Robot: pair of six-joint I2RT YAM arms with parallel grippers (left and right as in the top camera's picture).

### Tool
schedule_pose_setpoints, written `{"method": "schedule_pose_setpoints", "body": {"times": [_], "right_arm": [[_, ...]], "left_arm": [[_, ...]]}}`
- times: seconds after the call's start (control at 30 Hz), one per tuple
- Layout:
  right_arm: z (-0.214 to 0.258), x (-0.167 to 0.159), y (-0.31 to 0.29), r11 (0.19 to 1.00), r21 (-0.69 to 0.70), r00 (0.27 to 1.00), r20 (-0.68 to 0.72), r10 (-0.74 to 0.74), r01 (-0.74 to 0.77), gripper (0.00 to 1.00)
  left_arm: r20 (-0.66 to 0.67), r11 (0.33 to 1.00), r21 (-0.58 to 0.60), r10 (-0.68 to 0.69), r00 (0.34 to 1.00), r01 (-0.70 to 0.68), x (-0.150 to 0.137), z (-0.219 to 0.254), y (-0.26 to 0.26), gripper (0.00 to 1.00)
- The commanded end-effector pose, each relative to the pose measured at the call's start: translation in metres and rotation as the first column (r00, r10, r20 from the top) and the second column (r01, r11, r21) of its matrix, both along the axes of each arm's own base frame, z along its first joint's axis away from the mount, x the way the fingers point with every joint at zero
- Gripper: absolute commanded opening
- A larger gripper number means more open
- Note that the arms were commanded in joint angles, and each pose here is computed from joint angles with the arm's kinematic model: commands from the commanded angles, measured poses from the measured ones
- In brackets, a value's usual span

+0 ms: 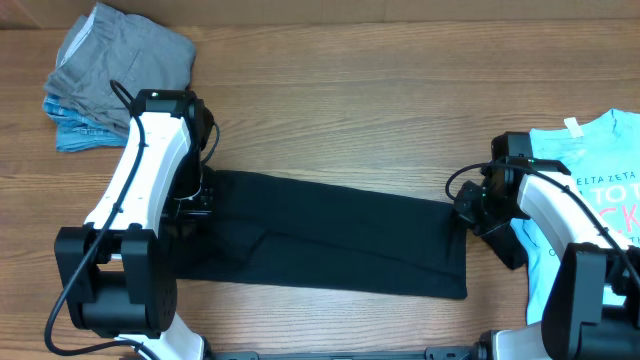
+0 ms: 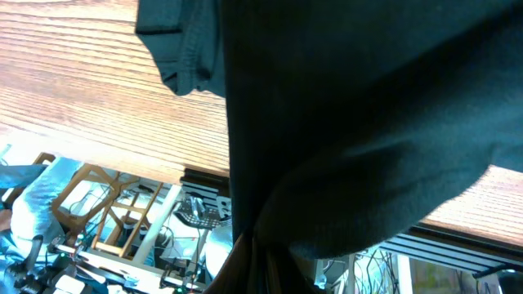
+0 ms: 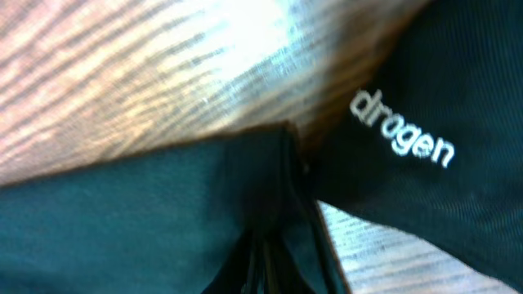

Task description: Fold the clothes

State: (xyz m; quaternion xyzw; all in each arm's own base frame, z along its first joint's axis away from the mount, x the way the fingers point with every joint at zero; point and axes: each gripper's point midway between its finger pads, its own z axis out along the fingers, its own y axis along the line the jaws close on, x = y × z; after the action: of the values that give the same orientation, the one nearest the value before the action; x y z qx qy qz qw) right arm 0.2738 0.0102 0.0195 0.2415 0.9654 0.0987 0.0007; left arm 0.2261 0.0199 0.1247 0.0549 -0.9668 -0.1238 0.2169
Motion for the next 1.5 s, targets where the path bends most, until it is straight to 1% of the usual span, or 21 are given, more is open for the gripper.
{"method": "schedule_pose_setpoints", "body": {"times": [0.0,0.1,0.2,0.4,0.43,0.47,0.5,0.57,0.73,0.83,0.87,0.97,1.07,1.13,1.23,1.37,1.47], "right_arm": [[0.012,0.024,-0.006,1.0,-0.024,0.997,0.076,0.006,-0.004,0.04],[0.014,0.034,-0.008,0.999,-0.033,0.993,0.118,0.005,-0.002,0.04],[0.014,0.043,-0.016,0.997,-0.074,0.989,0.151,-0.008,0.02,0.04],[0.015,0.05,-0.026,0.993,-0.108,0.983,0.18,-0.02,0.04,0.04],[0.015,0.048,-0.024,0.994,-0.1,0.985,0.17,-0.02,0.038,0.12],[0.014,0.044,-0.021,0.996,-0.08,0.988,0.153,-0.019,0.032,0.28],[0.014,0.036,-0.018,0.997,-0.066,0.993,0.119,-0.019,0.027,0.47],[0.013,0.02,-0.02,0.997,-0.079,0.998,0.055,-0.017,0.022,0.54],[0.016,-0.009,-0.027,0.996,-0.069,0.995,-0.074,-0.063,0.058,0.55],[0.019,-0.029,-0.023,0.995,0.008,0.983,-0.156,-0.101,0.104,0.53],[0.019,-0.035,-0.019,0.993,0.037,0.979,-0.178,-0.102,0.11,0.5],[0.016,-0.054,-0.005,0.986,0.109,0.965,-0.243,-0.097,0.127,0.48],[0.008,-0.07,0.018,0.972,0.198,0.956,-0.285,-0.07,0.13,0.46],[0.004,-0.074,0.028,0.962,0.237,0.955,-0.288,-0.064,0.136,0.45],[-0.001,-0.081,0.029,0.96,0.226,0.944,-0.317,-0.089,0.166,0.45],[-0.004,-0.092,0.03,0.96,0.222,0.933,-0.35,-0.086,0.172,0.43],[-0.004,-0.092,0.029,0.962,0.218,0.935,-0.345,-0.083,0.166,0.43]], "left_arm": [[0.032,0.999,0.041,0.021,0.999,-0.022,-0.003,0.007,0.007,0.05],[0.037,0.997,0.069,0.024,0.999,-0.026,-0.002,0.008,0.011,0.05],[0.039,0.997,0.077,0.024,0.999,-0.027,-0.002,0.008,0.012,0.06],[0.038,0.997,0.077,0.023,0.999,-0.026,-0.002,0.008,0.012,0.06],[0.035,0.997,0.076,0.024,0.999,-0.026,-0.003,0.008,0.012,0.07],[0.033,0.997,0.076,0.024,0.999,-0.026,-0.003,0.007,0.012,0.07],[0.03,0.997,0.073,0.026,0.999,-0.028,-0.004,0.007,0.011,0.08],[0.027,0.997,0.07,0.027,0.999,-0.029,-0.005,0.006,0.011,0.08],[0.027,0.997,0.071,0.027,0.999,-0.028,-0.005,0.006,0.011,0.09],[0.027,0.997,0.071,0.027,0.999,-0.028,-0.005,0.006,0.011,0.09],[0.027,0.997,0.071,0.027,0.999,-0.028,-0.005,0.006,0.011,0.09],[0.027,0.997,0.071,0.027,0.999,-0.029,-0.005,0.006,0.011,0.09],[0.027,0.997,0.071,0.027,0.999,-0.029,-0.005,0.006,0.011,0.09],[0.027,0.997,0.071,0.027,0.999,-0.029,-0.005,0.006,0.011,0.09],[0.027,0.997,0.071,0.027,0.999,-0.029,-0.005,0.006,0.011,0.09],[0.027,0.997,0.071,0.027,0.999,-0.029,-0.005,0.006,0.011,0.09],[0.027,0.997,0.071,0.027,0.999,-0.029,-0.005,0.006,0.011,0.09]]}}
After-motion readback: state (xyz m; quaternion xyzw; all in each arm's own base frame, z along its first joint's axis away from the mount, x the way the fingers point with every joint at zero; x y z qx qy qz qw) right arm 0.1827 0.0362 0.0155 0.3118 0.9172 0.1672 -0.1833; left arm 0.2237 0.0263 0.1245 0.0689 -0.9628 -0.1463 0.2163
